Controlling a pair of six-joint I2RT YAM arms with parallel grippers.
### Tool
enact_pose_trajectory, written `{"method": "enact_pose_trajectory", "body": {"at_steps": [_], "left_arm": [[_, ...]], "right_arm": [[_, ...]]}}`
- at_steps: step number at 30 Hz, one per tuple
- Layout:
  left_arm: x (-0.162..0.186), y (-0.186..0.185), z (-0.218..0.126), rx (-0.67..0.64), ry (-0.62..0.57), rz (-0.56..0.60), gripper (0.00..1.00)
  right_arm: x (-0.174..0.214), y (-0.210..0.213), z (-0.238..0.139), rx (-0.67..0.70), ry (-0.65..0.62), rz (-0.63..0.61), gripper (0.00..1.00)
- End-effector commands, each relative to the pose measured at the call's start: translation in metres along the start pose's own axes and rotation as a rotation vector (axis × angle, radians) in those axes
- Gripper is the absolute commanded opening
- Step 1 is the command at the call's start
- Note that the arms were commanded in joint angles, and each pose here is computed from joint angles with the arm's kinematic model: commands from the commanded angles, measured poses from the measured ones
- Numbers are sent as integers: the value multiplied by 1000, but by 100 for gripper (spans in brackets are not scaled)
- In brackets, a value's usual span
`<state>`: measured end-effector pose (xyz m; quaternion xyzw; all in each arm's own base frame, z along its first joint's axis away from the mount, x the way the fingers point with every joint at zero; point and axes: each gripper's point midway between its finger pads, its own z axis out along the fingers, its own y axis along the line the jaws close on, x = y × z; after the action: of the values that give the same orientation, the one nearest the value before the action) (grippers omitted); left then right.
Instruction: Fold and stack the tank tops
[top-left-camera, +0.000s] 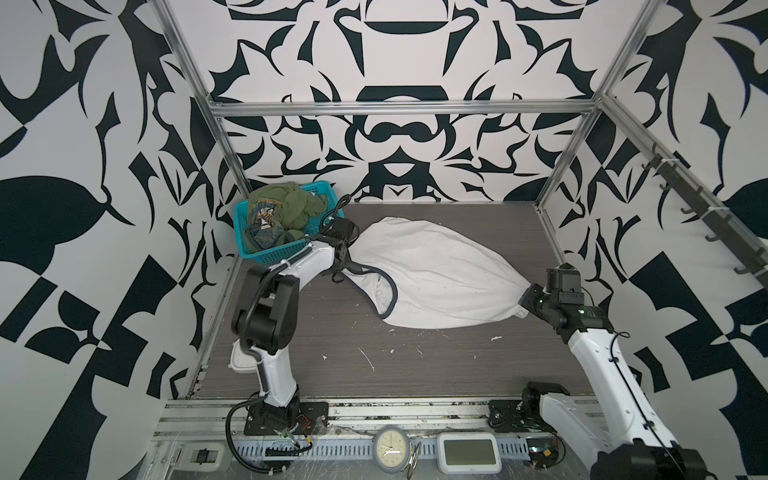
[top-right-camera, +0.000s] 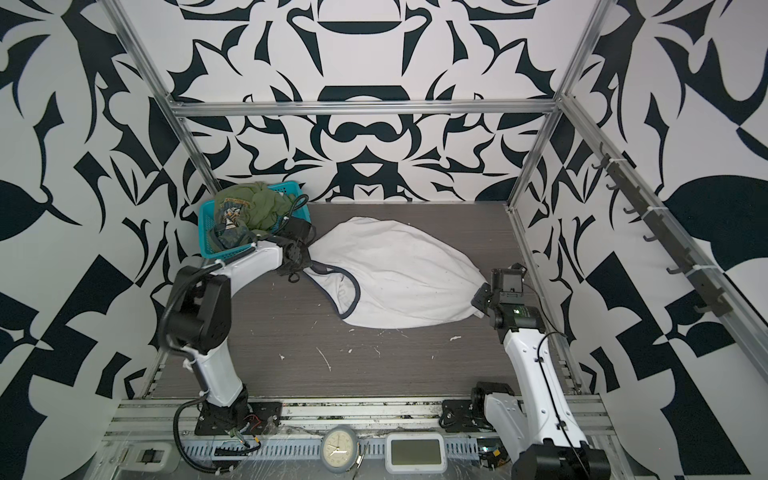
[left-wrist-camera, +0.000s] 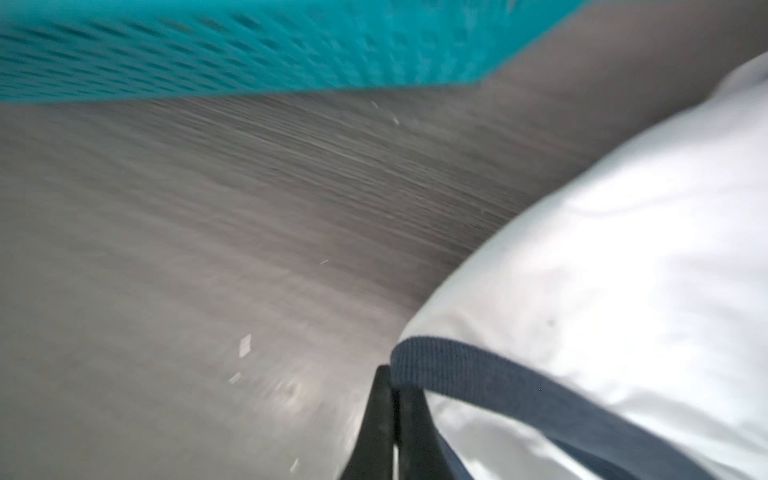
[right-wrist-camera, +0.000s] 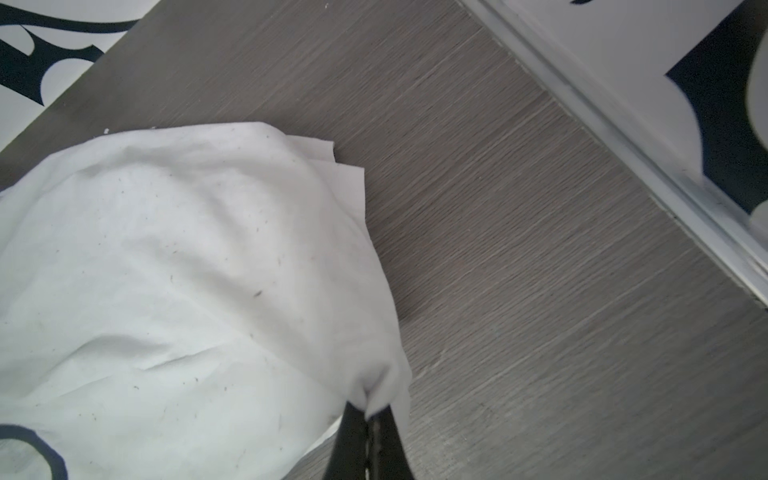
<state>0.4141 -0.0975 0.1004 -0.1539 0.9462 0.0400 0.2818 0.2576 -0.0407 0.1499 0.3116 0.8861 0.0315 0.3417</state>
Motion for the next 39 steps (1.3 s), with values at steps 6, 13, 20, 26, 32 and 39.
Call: {"method": "enact_pose_trajectory", "body": {"at_steps": [6, 13, 20, 26, 32, 39], "left_arm": [[3, 99, -87, -101, -286, -252, 0], [50, 132, -48, -139, -93, -327, 0], [29, 115, -38, -119, -55, -268, 0], [6, 104, -23, -145, -6, -255, 0], [12, 86, -24, -87, 46, -204, 50], [29, 24, -84, 54, -25, -37, 69]], "right_arm": [[-21, -6, -22, 20, -113, 2, 0], [9, 46, 21, -220, 116, 2, 0], [-32, 91, 41, -303, 153, 38, 0], [-53, 103, 81, -241, 195, 55, 0], [-56, 108, 107, -219, 231, 45, 2], [-48, 98, 114, -181, 236, 26, 15]]}}
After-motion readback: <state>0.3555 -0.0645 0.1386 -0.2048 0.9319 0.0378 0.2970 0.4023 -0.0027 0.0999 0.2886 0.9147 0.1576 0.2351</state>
